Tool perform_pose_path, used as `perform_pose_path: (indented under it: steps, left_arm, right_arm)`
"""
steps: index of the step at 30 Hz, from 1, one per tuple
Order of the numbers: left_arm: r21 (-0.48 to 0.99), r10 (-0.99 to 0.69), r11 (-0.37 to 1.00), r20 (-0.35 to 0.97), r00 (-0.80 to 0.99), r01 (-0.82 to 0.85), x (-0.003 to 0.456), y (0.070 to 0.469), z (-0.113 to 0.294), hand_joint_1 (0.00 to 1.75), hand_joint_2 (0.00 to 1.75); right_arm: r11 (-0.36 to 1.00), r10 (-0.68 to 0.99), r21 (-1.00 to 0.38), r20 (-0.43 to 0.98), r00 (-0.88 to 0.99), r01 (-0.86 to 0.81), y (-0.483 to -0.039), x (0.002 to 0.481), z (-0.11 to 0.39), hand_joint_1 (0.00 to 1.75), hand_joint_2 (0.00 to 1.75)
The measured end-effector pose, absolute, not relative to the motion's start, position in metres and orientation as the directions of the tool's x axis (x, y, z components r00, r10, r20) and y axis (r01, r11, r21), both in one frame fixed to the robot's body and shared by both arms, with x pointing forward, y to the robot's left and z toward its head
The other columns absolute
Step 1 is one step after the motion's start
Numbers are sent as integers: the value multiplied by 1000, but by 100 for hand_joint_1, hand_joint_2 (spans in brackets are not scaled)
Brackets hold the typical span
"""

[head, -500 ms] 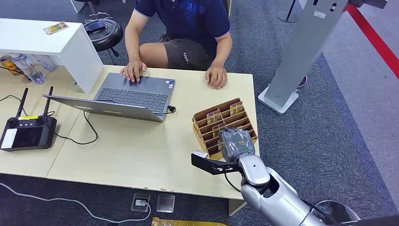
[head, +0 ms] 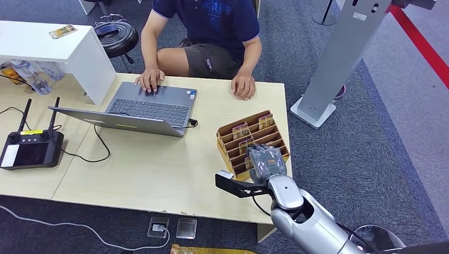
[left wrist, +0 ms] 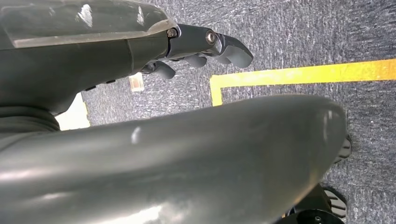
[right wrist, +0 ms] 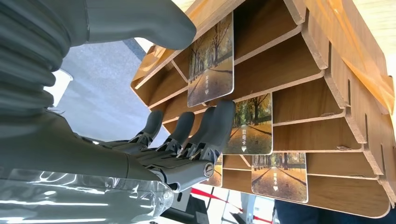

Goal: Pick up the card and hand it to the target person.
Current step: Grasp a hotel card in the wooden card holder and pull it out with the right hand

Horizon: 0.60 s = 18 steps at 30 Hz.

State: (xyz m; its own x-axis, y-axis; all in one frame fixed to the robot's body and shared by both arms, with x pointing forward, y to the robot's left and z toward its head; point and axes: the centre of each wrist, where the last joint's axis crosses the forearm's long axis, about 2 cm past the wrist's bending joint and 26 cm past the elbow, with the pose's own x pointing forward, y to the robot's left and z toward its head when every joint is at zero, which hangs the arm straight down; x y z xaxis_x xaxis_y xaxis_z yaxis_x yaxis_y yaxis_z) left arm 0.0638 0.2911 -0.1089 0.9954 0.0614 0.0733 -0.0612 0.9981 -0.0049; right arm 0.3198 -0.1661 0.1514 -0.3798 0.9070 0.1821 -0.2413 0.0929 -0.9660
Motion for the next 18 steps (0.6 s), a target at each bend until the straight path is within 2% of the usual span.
perform_pose_path:
  steps: [15, 18]
  left_arm:
    - [-8, 54, 999, 77, 996, -53, 64, 291, -109, 0, 0]
    - [-8, 53, 999, 77, 996, -53, 64, 291, -109, 0, 0]
  right_arm:
    - [87, 912, -964, 178, -369, -250, -166, 316, 146, 84, 175]
    - [87, 913, -964, 177, -368, -250, -166, 315, 146, 112, 175]
